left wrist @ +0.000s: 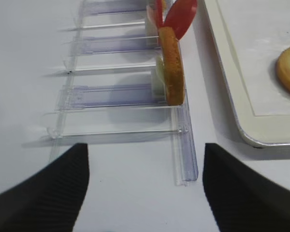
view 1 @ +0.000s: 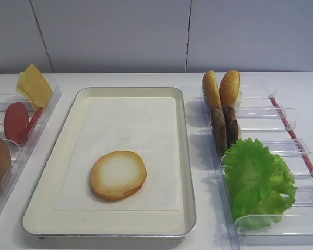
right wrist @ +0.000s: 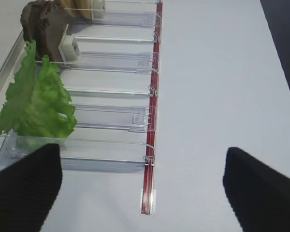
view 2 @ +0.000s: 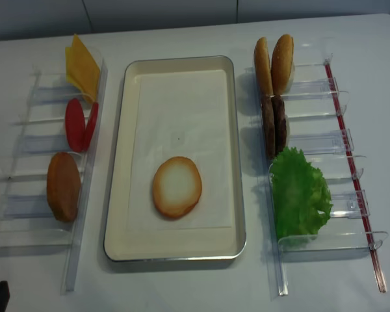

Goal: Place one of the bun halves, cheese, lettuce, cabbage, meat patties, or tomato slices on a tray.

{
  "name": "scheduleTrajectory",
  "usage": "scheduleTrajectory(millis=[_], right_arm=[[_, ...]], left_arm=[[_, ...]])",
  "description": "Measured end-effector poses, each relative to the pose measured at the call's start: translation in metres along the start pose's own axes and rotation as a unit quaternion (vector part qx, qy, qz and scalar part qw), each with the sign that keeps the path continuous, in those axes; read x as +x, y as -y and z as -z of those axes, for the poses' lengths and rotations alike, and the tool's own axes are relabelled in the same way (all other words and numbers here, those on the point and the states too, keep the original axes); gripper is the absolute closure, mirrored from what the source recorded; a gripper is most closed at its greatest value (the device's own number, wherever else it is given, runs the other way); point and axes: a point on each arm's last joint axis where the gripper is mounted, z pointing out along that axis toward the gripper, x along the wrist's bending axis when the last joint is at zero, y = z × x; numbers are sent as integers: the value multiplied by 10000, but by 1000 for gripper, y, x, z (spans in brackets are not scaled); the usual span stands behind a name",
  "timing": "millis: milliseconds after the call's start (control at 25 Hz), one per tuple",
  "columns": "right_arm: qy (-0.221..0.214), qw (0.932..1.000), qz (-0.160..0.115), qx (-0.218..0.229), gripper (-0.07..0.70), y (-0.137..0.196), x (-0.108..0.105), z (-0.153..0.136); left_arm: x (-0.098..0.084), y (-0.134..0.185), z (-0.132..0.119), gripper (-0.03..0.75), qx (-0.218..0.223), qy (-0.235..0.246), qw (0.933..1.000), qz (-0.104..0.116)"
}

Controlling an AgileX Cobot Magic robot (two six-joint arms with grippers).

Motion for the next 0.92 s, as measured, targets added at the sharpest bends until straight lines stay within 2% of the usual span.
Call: scheduleTrajectory(millis=[120,920], right_arm=[[0,10000,0,0,-60,0,0,0],[0,10000,-9,0,-60,0,0,0]], left_arm=[[0,0,0,249,-5,-125,9999,86],[0,0,0,249,-5,-128,9999,87]])
